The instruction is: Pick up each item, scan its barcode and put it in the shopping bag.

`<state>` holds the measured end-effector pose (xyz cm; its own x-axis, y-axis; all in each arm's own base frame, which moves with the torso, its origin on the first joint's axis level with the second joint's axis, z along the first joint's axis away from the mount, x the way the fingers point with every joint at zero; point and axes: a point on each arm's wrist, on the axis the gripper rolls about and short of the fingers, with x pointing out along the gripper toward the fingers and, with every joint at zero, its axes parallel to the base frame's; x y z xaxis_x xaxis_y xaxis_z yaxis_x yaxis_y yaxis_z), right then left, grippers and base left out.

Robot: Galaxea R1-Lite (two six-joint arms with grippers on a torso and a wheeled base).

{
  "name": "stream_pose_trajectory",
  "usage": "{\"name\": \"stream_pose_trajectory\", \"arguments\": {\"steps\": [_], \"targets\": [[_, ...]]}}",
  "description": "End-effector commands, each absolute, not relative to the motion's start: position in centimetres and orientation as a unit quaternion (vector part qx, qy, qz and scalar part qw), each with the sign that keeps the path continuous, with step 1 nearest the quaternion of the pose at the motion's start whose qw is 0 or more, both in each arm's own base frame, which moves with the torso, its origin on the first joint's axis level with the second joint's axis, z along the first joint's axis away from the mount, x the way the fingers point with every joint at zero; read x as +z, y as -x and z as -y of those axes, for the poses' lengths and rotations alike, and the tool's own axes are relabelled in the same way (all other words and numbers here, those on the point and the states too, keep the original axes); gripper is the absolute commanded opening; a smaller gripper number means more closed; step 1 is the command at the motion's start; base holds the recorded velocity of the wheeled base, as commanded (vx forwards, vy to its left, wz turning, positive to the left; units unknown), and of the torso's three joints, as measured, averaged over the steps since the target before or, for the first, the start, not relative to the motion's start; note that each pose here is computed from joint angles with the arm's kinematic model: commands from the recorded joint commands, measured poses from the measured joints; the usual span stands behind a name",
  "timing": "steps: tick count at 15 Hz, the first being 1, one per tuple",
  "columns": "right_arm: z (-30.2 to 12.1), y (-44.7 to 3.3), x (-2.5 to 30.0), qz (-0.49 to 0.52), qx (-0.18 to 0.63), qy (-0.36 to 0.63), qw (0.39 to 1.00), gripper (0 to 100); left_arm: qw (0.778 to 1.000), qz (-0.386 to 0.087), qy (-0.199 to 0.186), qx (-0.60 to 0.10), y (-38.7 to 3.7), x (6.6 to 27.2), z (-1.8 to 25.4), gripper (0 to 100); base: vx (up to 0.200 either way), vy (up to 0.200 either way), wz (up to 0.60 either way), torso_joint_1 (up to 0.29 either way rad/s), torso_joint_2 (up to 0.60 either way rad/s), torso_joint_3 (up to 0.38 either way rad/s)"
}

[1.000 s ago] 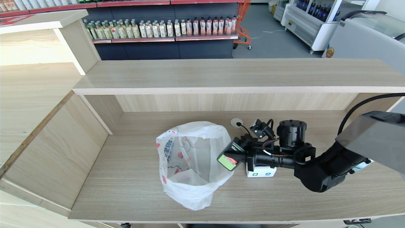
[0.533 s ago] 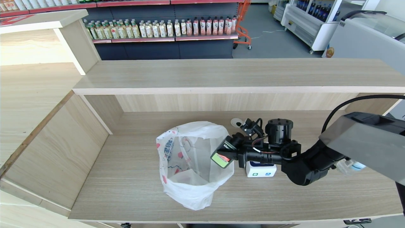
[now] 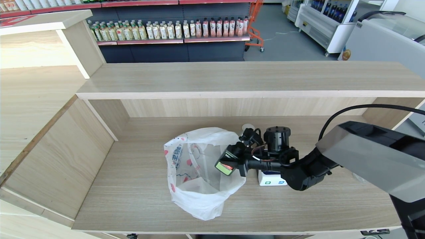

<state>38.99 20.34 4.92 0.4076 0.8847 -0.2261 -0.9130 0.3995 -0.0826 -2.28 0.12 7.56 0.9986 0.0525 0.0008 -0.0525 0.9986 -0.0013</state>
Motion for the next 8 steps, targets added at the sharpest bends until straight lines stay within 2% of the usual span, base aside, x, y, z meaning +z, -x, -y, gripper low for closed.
{"name": "stream_pose_trajectory", "arguments": {"steps": [1,7,8], "targets": [[-20.77,-39.53,4.22,-0.073,0.542,0.107,0.83,0,1.0,0.001,0.001,0.026,2.28,7.56,-0.12,100,0.0,0.0,0.0,0.0,0.0,0.0],[-20.89,-39.78,3.96,-0.062,0.544,0.133,0.826,0,1.0,0.001,0.001,0.026,2.28,7.56,-0.12,100,0.0,0.0,0.0,0.0,0.0,0.0],[-20.89,-39.78,4.03,-0.061,0.544,0.133,0.826,100,1.0,0.001,0.001,0.027,2.28,7.56,-0.12,100,0.0,0.0,0.0,0.0,0.0,0.0]]}}
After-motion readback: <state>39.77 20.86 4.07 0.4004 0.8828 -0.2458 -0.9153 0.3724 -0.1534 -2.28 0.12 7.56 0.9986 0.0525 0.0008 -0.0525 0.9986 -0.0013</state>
